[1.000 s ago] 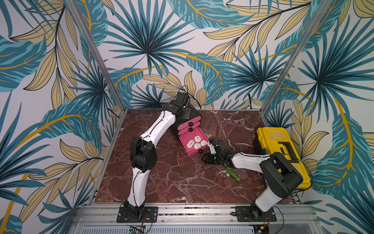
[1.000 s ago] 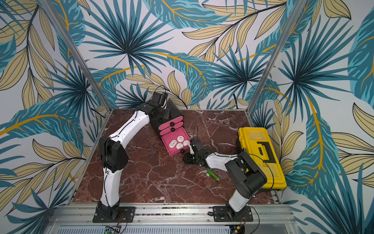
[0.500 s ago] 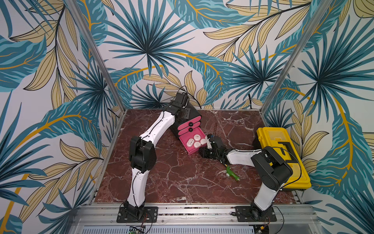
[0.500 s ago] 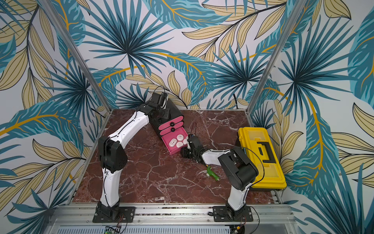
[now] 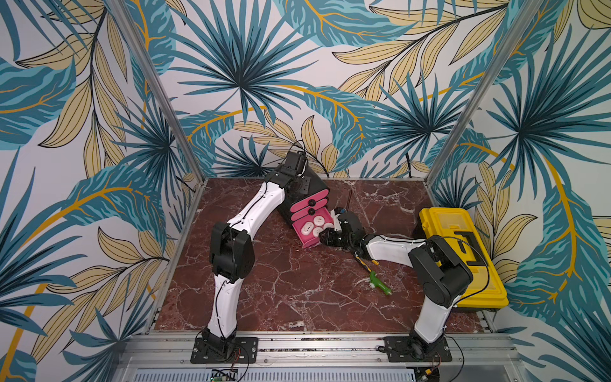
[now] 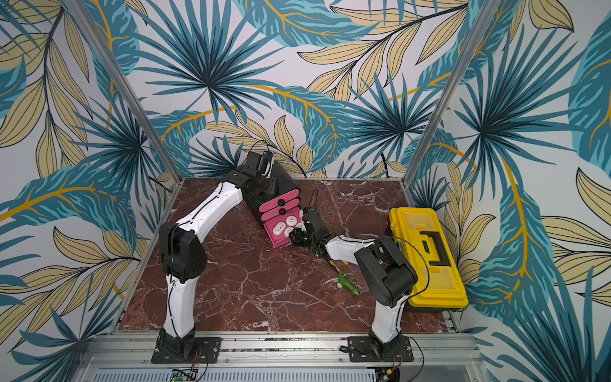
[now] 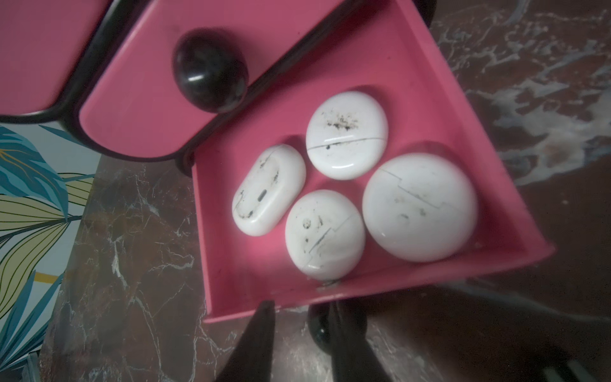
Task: Put the bluetooth earphones in the drawer according to color
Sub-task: Close the drawer of the storage box.
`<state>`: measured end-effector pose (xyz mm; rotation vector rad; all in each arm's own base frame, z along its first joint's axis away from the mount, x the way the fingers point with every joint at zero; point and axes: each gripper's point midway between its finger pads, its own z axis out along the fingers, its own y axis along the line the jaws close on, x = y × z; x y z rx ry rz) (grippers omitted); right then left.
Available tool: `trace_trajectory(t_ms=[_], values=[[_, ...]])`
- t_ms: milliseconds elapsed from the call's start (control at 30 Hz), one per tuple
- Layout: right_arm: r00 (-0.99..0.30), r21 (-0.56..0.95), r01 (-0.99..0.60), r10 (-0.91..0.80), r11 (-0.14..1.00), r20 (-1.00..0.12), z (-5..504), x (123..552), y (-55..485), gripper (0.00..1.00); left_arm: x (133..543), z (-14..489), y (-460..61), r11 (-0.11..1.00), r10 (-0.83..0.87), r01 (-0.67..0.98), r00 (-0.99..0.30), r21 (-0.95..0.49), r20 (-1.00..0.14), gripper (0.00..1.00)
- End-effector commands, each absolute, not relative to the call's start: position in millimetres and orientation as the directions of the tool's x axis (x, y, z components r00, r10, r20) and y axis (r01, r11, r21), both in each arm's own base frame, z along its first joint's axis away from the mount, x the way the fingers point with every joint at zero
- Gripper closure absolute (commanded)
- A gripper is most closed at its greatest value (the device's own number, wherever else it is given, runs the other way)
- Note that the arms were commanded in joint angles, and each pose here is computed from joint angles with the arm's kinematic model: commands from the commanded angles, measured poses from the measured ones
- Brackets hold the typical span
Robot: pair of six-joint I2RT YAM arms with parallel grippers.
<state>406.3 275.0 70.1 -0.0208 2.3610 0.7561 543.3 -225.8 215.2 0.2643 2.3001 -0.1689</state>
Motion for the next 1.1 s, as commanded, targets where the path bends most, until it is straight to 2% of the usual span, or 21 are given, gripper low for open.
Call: trace_trajectory(t_ms=[0,233,400,533,833,1067], values=[[-0.783,0.513,-0.202,0.177,0.835,-0.596,71.4,415.9,277.7,0.68,512.7,146.9,-216.0,0.969,0.177,0.243,-0.810,-0.044,-0.559,0.43],[-0.776,0.520,-0.206,0.185,0.829,-0.603,91.2,402.5,270.0,0.67,510.9,146.1,-215.0,0.970,0.178,0.241,-0.815,-0.043,-0.552,0.43],[-0.807,0.508,-0.132,0.205,0.851,-0.553,72.0,388.7,255.2,0.68,511.2,146.5,-215.8,0.969,0.177,0.242,-0.814,-0.046,-0.553,0.43],[-0.816,0.509,-0.070,0.244,0.858,-0.524,56.8,389.1,245.0,0.73,510.3,146.4,-215.8,0.969,0.178,0.243,-0.815,-0.047,-0.551,0.43],[-0.806,0.565,-0.017,0.323,0.825,-0.496,48.0,424.5,245.9,0.76,510.8,144.0,-216.9,0.968,0.178,0.246,-0.817,-0.051,-0.548,0.43],[-0.763,0.653,-0.023,0.409,0.757,-0.501,64.2,456.7,252.5,0.77,511.5,144.5,-217.6,0.967,0.182,0.251,-0.814,-0.050,-0.551,0.43]])
